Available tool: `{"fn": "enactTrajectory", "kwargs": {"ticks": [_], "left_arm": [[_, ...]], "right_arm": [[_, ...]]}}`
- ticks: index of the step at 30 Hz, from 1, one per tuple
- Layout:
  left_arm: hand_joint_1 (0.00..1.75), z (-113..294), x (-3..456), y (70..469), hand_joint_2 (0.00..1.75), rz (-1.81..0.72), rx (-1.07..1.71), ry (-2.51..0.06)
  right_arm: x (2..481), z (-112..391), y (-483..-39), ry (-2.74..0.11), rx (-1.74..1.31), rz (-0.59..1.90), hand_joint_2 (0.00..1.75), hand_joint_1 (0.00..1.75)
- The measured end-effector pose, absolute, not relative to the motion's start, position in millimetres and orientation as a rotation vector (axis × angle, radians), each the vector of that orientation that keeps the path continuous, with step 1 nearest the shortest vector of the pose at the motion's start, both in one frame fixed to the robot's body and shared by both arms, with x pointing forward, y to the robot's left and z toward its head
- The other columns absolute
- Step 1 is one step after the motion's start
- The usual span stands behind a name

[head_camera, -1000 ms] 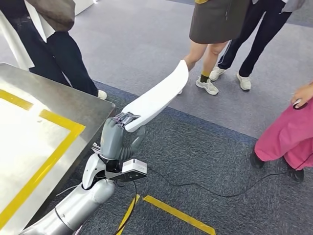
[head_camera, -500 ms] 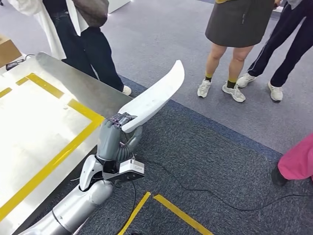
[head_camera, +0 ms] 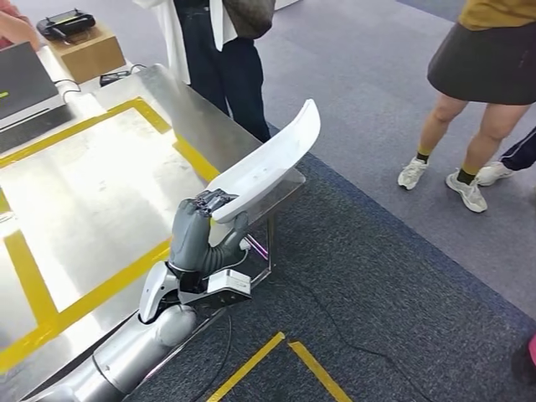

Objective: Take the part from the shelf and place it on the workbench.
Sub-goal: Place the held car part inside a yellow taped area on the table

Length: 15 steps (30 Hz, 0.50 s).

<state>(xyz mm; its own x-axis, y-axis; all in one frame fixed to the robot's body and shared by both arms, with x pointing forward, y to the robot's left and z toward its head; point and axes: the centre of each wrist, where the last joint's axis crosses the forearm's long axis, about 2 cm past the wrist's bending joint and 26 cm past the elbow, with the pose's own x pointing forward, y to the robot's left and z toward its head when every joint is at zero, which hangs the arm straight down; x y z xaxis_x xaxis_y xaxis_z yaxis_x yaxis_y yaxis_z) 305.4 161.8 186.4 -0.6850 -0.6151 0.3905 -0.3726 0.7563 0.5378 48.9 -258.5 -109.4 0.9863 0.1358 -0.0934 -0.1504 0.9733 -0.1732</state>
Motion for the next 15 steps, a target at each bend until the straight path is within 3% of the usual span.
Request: {"fn": "enactTrajectory", "kwargs": {"ticks": [15], "left_arm": [[1.75,187.0,306.2,160.1,1.75,-0.574,0.729,-2.394]], "right_arm": [[46.9,-109.7,-259.2,0.083,-0.186,0.144,0.00,0.00]]}}
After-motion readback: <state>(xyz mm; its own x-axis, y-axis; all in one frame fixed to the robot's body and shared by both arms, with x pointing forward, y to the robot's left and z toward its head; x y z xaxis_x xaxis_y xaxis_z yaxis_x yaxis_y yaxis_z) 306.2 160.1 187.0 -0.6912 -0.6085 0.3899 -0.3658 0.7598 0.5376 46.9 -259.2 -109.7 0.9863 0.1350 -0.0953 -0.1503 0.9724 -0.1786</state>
